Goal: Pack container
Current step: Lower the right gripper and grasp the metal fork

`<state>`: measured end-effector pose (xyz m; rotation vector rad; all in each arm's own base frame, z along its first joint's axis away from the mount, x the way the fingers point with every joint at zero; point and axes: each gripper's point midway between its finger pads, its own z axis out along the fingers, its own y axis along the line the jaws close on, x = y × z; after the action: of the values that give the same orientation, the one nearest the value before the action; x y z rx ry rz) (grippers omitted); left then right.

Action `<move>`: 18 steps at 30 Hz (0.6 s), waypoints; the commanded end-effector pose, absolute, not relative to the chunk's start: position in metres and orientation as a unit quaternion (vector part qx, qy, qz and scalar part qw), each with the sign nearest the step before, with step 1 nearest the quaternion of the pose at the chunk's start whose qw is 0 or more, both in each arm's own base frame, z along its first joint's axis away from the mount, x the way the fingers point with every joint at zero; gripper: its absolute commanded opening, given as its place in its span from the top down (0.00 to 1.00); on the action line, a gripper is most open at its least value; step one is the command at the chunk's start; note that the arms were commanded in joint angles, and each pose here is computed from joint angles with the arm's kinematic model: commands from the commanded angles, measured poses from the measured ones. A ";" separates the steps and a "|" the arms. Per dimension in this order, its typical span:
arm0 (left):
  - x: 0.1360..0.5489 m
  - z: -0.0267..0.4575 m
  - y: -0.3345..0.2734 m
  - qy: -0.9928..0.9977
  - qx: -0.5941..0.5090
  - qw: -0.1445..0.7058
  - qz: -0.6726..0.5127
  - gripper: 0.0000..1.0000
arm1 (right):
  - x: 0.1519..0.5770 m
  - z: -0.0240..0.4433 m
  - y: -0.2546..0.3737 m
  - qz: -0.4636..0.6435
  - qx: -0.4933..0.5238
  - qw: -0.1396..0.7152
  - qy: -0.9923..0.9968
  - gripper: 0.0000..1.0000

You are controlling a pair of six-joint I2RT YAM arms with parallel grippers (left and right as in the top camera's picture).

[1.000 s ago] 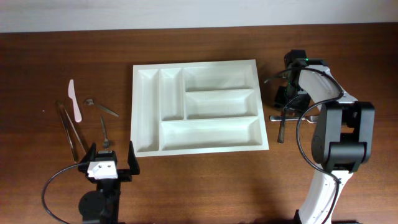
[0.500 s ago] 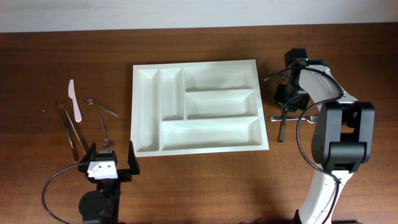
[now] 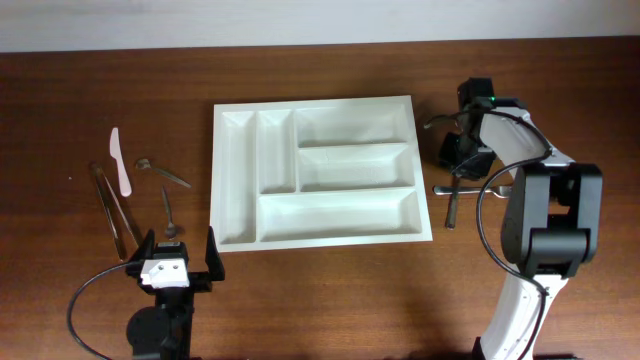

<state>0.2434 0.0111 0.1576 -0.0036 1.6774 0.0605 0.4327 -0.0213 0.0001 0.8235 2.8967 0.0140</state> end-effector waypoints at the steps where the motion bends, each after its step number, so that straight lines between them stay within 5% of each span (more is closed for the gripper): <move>1: 0.243 0.156 0.012 0.744 0.002 0.667 0.033 0.01 | 0.418 -0.019 -0.002 0.053 0.296 0.029 0.953 0.58; 16: 0.243 0.156 0.012 0.744 0.002 0.667 0.033 0.01 | 0.390 -0.024 0.000 0.043 0.307 -0.024 0.950 0.59; 18: 0.243 0.156 0.012 0.744 0.002 0.667 0.033 0.01 | 0.390 -0.024 0.000 0.043 0.307 -0.023 0.950 0.68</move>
<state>0.2435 0.0110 0.1576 -0.0033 1.6774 0.0602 0.4118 -0.0064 -0.0018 0.9297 2.9514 0.1250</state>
